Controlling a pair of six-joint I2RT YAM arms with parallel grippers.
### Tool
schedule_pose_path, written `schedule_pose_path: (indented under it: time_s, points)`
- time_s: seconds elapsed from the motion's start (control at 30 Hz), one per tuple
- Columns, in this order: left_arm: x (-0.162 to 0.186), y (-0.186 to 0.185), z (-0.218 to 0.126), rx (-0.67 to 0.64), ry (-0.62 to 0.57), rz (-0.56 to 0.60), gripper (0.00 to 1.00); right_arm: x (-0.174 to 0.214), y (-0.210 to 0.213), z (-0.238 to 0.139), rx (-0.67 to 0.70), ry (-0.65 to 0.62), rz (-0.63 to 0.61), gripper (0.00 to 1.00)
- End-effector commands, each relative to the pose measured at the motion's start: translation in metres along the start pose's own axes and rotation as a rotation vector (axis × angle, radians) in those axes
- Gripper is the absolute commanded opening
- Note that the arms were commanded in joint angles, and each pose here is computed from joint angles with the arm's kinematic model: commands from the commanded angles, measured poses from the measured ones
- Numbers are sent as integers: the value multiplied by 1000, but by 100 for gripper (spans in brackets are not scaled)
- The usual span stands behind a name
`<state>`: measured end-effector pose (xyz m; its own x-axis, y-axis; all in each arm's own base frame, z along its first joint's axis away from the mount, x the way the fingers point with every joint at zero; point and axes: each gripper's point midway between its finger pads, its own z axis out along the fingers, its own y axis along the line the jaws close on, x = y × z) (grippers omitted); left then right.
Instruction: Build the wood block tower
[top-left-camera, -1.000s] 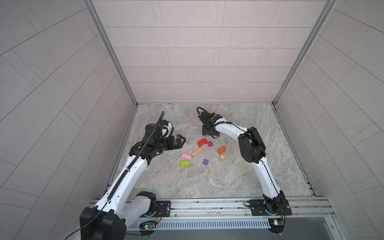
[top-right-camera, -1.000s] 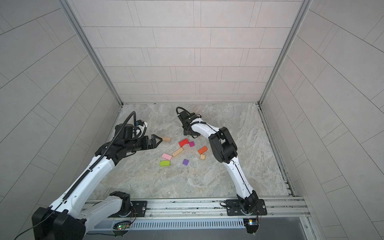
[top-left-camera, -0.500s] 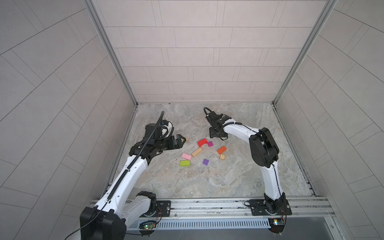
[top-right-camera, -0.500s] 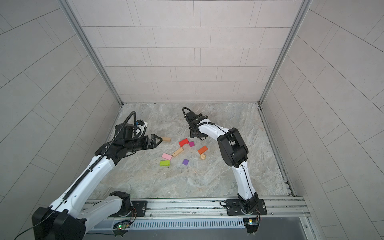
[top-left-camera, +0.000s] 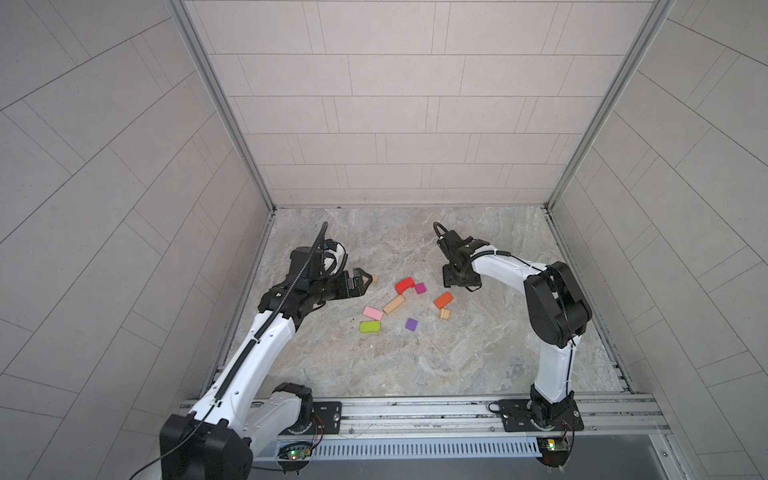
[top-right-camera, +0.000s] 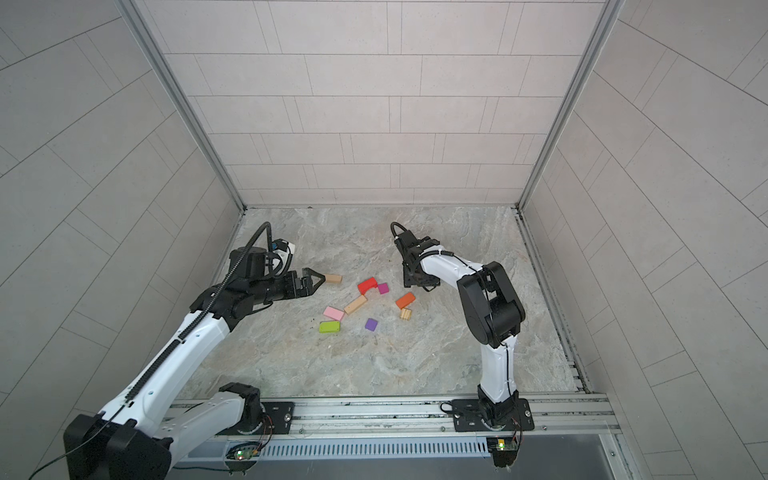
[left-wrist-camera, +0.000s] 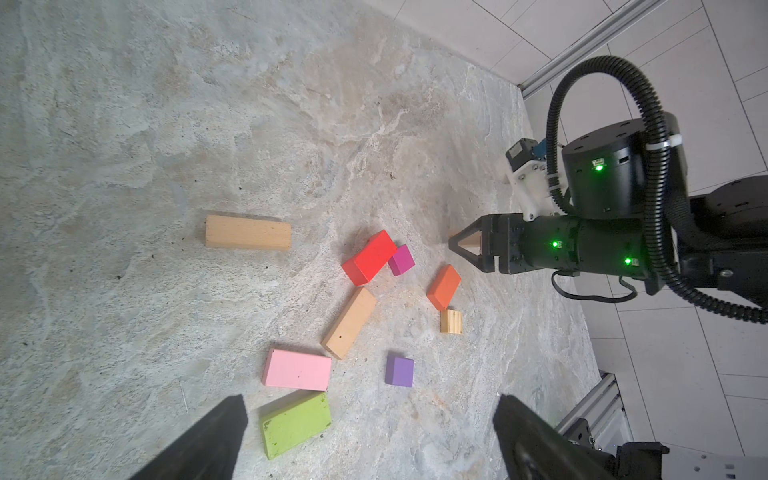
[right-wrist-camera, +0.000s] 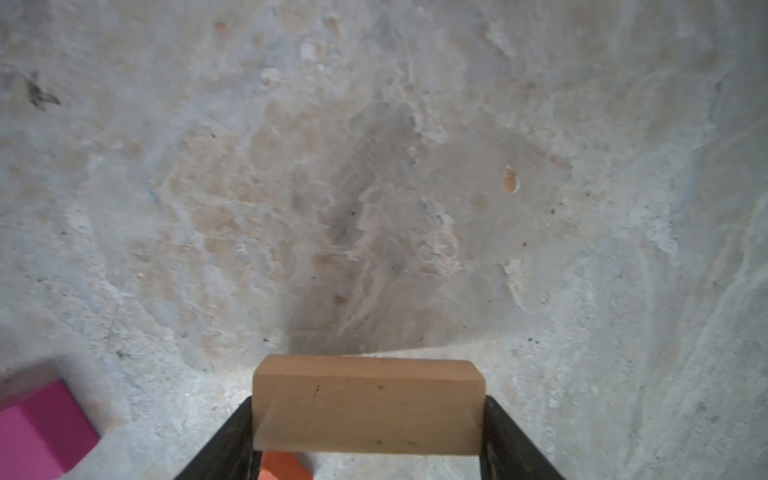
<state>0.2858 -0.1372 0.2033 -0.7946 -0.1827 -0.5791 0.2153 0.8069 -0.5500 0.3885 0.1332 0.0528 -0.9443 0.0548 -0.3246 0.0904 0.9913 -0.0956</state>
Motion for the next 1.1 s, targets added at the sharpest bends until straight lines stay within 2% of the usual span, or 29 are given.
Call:
schedule_pose_path:
  time_s: [0.0,0.73,0.9,1.07]
  points:
    - [2,-3,0,22,-2,1,100,-11,0,-12,-29,-47,-11,52]
    - [3,-2,2,19,3,-5,100,-25,23,21,-88,-33,21,55]
    - [3,-2,3,21,8,-7,100,-22,21,27,-74,-20,19,58]
    - [4,0,4,16,10,-9,100,-20,20,29,-68,-14,19,66]
